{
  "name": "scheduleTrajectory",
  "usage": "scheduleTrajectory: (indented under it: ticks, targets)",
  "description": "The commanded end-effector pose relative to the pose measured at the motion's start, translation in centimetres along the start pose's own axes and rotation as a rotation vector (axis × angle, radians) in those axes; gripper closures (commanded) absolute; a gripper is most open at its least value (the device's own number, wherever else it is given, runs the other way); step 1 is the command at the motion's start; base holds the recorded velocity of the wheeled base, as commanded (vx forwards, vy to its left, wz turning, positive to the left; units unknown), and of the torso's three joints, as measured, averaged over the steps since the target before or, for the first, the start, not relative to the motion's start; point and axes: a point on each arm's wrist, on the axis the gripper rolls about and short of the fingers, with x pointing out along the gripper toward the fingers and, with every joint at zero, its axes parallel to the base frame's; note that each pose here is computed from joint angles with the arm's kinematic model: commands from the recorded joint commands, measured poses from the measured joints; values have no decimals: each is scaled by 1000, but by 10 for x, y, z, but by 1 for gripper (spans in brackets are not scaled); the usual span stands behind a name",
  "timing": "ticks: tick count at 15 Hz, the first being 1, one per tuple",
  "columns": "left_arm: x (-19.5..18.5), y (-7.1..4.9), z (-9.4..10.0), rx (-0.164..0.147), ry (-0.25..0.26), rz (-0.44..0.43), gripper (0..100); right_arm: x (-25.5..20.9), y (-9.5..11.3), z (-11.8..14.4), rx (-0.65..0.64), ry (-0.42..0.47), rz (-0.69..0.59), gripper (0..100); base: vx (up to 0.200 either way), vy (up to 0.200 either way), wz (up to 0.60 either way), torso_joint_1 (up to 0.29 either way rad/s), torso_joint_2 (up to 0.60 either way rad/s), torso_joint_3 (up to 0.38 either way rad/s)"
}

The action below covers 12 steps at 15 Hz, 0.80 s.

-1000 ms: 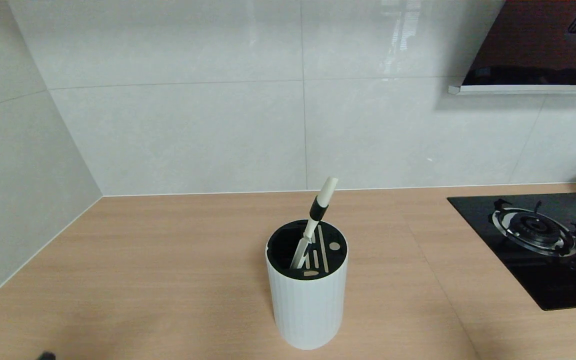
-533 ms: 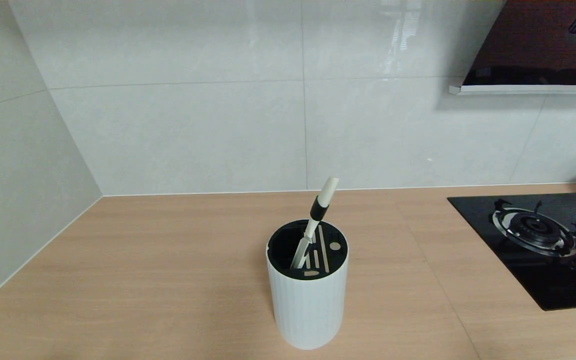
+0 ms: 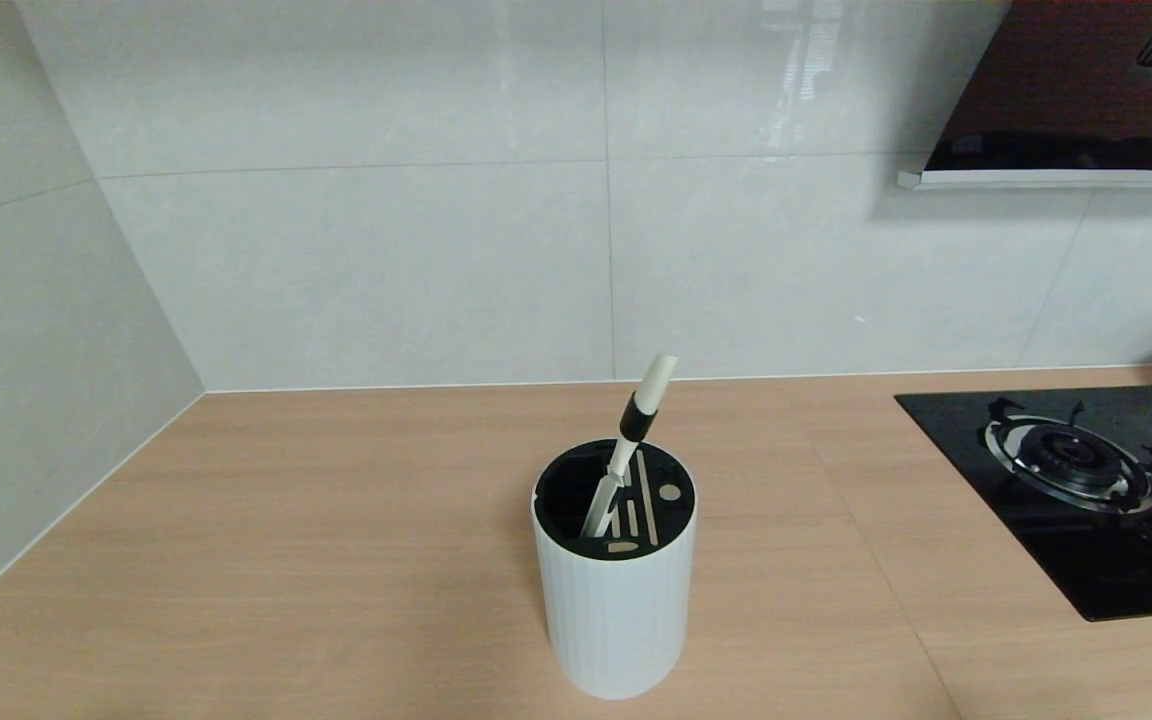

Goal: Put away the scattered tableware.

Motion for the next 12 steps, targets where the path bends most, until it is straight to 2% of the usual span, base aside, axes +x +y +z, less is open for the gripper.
scheduleTrajectory:
  ticks: [1, 2, 4, 6, 9, 12]
  targets:
    - [0, 0, 0, -6, 1, 2, 0, 1, 2, -3, -5, 12, 86, 0, 0, 0, 0, 0, 0, 0]
    - [0, 0, 0, -5, 0, 1, 0, 0, 4, -3, -13, 7, 189, 0, 0, 0, 0, 0, 0, 0]
    - [0, 0, 0, -3, 1, 1, 0, 0, 6, -4, -63, 20, 250, 0, 0, 0, 0, 0, 0, 0]
    - [0, 0, 0, -3, 1, 2, 0, 0, 6, -4, -59, 22, 242, 0, 0, 0, 0, 0, 0, 0]
    - [0, 0, 0, -3, 1, 2, 0, 0, 4, -8, 64, 61, 152, 0, 0, 0, 0, 0, 0, 0]
    - [0, 0, 0, -5, 1, 2, 0, 0, 4, -8, 29, 59, 173, 0, 0, 0, 0, 0, 0, 0]
